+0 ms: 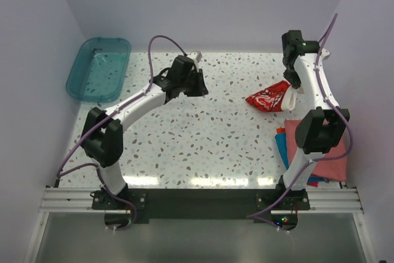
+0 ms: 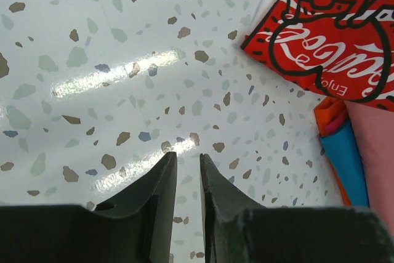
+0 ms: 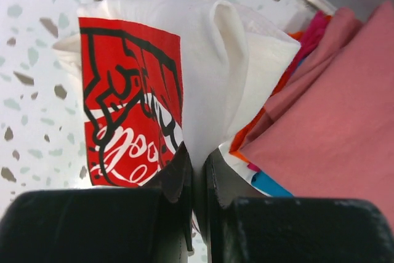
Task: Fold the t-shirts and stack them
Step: Neatly place the folded tshirt to the corner
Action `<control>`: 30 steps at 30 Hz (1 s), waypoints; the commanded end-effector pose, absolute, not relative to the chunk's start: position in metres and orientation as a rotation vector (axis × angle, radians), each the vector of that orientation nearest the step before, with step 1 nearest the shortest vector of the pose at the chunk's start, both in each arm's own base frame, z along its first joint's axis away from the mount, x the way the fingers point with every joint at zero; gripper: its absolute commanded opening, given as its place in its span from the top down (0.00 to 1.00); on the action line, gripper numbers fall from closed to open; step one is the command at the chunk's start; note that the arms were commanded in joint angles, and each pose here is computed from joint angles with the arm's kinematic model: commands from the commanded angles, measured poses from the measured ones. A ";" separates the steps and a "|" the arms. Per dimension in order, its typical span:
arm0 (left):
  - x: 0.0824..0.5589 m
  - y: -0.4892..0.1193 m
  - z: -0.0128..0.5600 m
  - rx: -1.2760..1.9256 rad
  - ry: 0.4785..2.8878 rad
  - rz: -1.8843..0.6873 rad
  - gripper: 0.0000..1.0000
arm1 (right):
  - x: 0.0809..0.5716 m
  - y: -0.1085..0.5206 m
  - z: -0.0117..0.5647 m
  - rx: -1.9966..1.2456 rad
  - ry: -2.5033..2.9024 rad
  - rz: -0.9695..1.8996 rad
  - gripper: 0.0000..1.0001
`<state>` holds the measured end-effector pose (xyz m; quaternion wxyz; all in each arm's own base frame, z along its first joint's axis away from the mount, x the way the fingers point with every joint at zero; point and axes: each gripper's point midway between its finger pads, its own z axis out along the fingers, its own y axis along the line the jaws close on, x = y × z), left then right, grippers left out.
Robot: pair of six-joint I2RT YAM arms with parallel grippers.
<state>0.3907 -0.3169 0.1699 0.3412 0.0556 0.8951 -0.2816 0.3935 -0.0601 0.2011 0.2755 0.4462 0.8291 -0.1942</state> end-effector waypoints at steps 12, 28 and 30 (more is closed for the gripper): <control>0.382 -0.314 0.200 0.203 2.271 -0.778 0.73 | 0.304 -0.128 0.269 1.393 2.109 -0.712 1.00; 0.383 -0.316 0.204 0.203 2.268 -0.789 0.74 | 0.287 -0.136 0.324 1.376 2.013 -0.605 1.00; 0.383 -0.316 0.205 0.202 2.267 -0.792 0.74 | 0.282 -0.138 0.332 1.377 1.995 -0.599 1.00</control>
